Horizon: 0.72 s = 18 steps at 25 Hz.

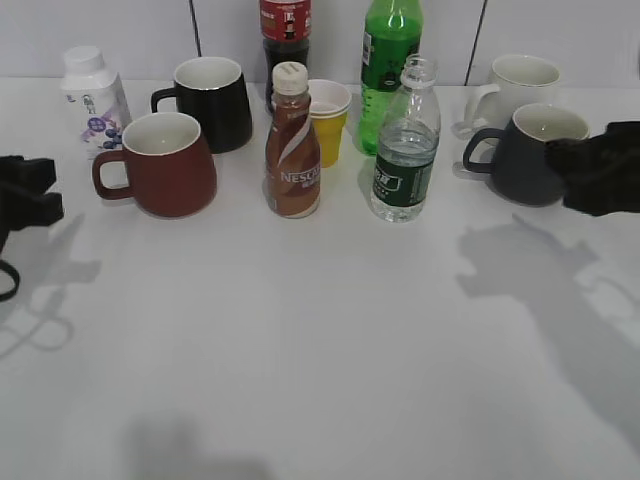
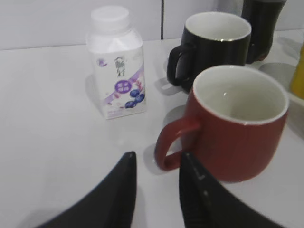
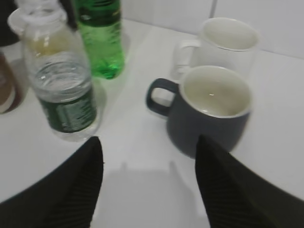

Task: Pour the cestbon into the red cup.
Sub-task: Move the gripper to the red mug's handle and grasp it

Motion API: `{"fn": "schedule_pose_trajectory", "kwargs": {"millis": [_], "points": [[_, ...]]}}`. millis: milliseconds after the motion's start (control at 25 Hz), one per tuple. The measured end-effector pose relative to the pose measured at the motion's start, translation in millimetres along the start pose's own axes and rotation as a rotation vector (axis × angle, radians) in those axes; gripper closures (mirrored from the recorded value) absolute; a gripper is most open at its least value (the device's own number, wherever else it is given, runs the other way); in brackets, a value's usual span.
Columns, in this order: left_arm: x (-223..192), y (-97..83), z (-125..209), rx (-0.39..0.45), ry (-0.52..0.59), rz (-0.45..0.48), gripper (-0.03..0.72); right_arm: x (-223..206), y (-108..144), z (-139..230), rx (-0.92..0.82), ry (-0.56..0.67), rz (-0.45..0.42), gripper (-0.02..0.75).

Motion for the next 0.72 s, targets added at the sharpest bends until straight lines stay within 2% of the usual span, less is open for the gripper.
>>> {"fn": "schedule_pose_trajectory", "kwargs": {"millis": [160, 360, 560, 720], "points": [[-3, 1.7, 14, -0.006, -0.019, -0.013, 0.451, -12, 7, 5, 0.026, -0.001, -0.02, 0.276], [-15, 0.3, 28, 0.06, -0.004, -0.008, 0.449, -21, 8, 10, 0.029, 0.0, -0.014, 0.276], [-27, -8.0, 31, 0.01, -0.093, 0.051, 0.447, -23, 7, 9, 0.029, -0.013, -0.012, 0.276], [-38, -11.4, 44, -0.004, -0.115, 0.072, 0.444, -23, 7, 8, 0.03, -0.017, -0.011, 0.276]]}}
Point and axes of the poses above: a point on each arm's last joint axis where the gripper is mounted, x pointing back along that axis away from the gripper, y along the wrist's bending axis when the last joint is at zero, z = x × y, the point moved 4 cm from there along -x, pointing out along that axis toward the gripper, and after that the axes turned 2 degrees about -x, right-handed, at the moved point
